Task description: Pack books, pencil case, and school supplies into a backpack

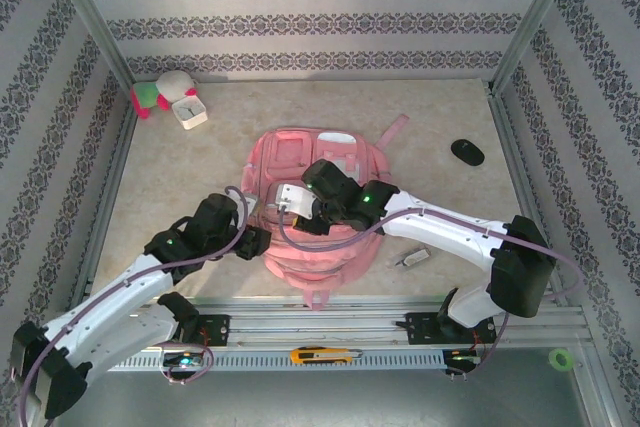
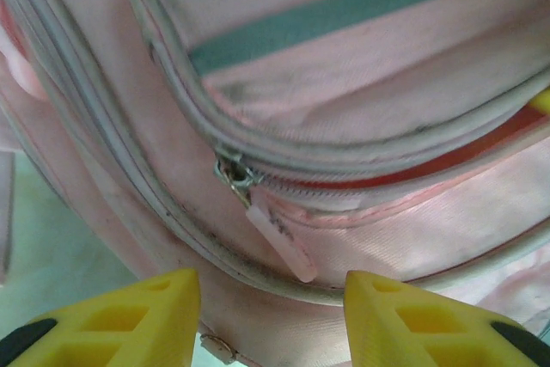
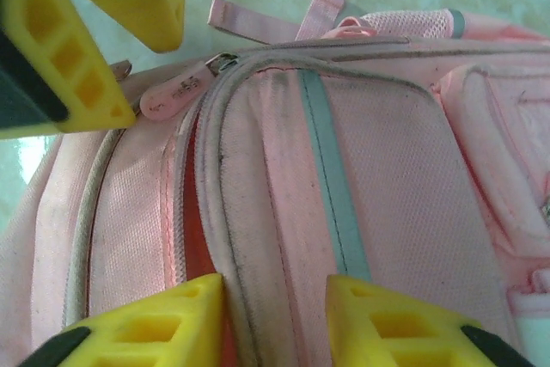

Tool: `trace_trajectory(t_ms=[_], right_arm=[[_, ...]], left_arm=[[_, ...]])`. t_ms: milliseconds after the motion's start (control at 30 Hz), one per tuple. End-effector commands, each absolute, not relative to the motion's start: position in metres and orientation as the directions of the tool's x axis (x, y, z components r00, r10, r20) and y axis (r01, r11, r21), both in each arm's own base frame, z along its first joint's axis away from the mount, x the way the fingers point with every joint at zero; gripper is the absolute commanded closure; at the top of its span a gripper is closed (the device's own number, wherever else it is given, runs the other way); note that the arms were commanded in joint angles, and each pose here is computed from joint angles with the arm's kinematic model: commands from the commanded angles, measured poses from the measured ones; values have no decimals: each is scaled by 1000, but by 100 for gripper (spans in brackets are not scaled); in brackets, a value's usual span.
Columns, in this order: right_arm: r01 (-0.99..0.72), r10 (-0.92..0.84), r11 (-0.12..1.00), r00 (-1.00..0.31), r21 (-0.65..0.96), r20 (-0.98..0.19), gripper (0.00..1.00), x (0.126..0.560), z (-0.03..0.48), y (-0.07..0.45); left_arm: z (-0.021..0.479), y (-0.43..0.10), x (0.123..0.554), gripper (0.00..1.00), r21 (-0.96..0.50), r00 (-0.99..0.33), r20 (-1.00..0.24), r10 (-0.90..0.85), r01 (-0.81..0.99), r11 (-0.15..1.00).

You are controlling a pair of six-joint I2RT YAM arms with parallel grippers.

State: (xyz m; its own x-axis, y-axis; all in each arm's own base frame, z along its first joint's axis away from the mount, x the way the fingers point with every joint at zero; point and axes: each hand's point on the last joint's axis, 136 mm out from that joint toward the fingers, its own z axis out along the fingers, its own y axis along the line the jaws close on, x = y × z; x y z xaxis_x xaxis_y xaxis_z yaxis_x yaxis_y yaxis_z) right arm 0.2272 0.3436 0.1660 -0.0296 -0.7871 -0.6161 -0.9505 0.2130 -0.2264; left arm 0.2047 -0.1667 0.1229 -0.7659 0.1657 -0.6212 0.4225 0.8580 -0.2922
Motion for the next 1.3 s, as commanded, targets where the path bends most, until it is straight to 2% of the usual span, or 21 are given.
trace_trajectory(t_ms=[0, 33, 67, 100, 200, 267, 500, 600, 800, 933, 1033, 1100, 1133, 1267], right_arm=[[-926, -793, 233, -5, -296, -609, 77, 238, 180, 338], [-927, -788, 229, 2, -296, -616, 81, 236, 183, 338], [-930, -782, 223, 9, -293, -623, 86, 234, 186, 337], [-931, -777, 217, 17, -292, -629, 89, 232, 188, 337], [-935, -765, 198, 41, -295, -643, 97, 226, 195, 333], [-938, -754, 187, 54, -292, -655, 100, 222, 199, 329], [-953, -699, 101, 136, -285, -702, 100, 203, 215, 309], [-966, -655, 88, 128, -242, -745, 100, 198, 220, 301], [-974, -623, 42, 150, -225, -768, 100, 192, 215, 292], [-983, -608, 15, 137, -184, -782, 100, 186, 214, 292], [-988, -592, 11, 119, -156, -797, 100, 185, 214, 290], [-988, -580, 34, 103, -151, -808, 100, 189, 214, 287], [-988, -572, 44, 97, -148, -815, 100, 192, 215, 286], [-990, -521, 73, 65, -120, -851, 100, 199, 221, 282]], left_arm=[[125, -175, 218, 54, -311, -741, -657, 135, 430, 847], [124, -174, 222, 57, -301, -739, -661, 131, 422, 855], [124, -171, 227, 64, -285, -734, -669, 122, 404, 869], [124, -168, 230, 76, -268, -729, -675, 114, 386, 883], [128, -158, 238, 100, -212, -712, -692, 117, 355, 910], [132, -149, 241, 100, -162, -697, -705, 133, 342, 926], [151, -132, 258, 100, -75, -643, -746, 176, 344, 936], [159, -133, 271, 100, -25, -610, -760, 224, 372, 928], [167, -170, 289, 100, 60, -467, -783, 412, 602, 796], [167, -167, 318, 100, 173, -436, -759, 482, 579, 797], [165, -161, 336, 96, 222, -459, -731, 506, 541, 811], [168, -159, 342, 88, 219, -478, -727, 492, 518, 827], [170, -162, 341, 83, 207, -476, -731, 489, 529, 823], [189, -183, 322, 51, 157, -372, -790, 488, 647, 747]])
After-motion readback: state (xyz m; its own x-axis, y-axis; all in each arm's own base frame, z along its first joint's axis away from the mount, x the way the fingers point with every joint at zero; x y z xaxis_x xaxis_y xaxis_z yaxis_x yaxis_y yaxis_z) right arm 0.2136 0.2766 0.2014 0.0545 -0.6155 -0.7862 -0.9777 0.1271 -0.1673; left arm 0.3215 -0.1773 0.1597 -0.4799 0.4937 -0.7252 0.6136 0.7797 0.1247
